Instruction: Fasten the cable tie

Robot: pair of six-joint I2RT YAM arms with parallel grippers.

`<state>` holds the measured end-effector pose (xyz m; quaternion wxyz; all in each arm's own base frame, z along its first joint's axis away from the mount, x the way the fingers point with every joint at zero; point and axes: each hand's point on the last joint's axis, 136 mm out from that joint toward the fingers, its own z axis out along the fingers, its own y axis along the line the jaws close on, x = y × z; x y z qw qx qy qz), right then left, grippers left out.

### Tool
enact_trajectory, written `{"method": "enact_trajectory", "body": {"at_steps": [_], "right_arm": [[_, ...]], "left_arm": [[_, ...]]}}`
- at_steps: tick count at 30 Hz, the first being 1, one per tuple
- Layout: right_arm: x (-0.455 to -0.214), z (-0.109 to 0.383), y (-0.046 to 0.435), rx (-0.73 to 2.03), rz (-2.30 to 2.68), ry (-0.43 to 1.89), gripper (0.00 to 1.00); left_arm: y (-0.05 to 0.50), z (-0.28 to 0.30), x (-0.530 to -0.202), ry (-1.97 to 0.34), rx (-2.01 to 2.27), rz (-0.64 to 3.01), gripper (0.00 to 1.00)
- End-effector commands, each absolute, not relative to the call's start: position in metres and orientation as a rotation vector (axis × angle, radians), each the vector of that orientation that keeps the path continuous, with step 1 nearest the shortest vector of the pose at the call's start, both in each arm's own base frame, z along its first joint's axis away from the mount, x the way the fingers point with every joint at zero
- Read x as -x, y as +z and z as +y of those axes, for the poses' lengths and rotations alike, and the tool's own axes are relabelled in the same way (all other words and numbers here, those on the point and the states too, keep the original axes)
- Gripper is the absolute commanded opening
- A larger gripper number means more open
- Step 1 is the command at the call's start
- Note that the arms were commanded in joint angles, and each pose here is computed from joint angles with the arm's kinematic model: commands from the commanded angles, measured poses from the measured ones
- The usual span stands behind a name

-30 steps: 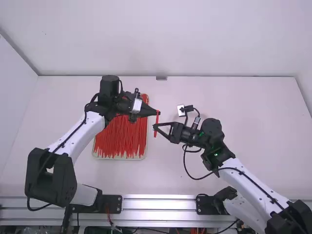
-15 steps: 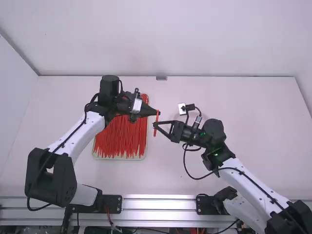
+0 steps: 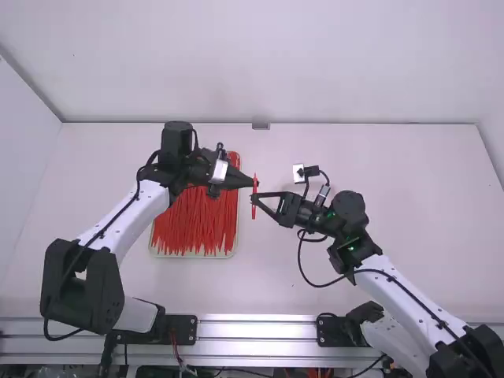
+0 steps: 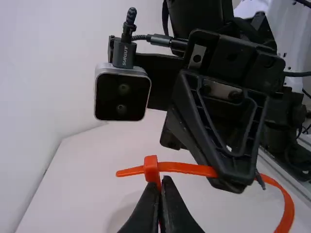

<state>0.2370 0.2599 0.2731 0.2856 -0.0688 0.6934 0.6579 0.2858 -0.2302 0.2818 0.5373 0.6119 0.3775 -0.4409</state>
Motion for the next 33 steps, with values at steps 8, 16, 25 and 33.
{"method": "enact_trajectory", "body": {"at_steps": [8,16,25,33], "right_arm": [[-0.242,0.259,0.307,0.184,1.722,1.764,0.0],[-0.246,0.257,0.307,0.158,1.716,1.749,0.0],[-0.256,0.25,0.309,0.111,1.696,1.719,0.0],[-0.264,0.241,0.311,0.066,1.69,1.712,0.0]], "left_arm": [[0.291,-0.236,-0.271,-1.058,-1.497,0.753,0.01],[0.293,-0.239,-0.269,-1.045,-1.509,0.721,0.01],[0.294,-0.248,-0.261,-0.991,-1.545,0.613,0.01],[0.294,-0.25,-0.259,-0.948,-1.559,0.551,0.01]]}}
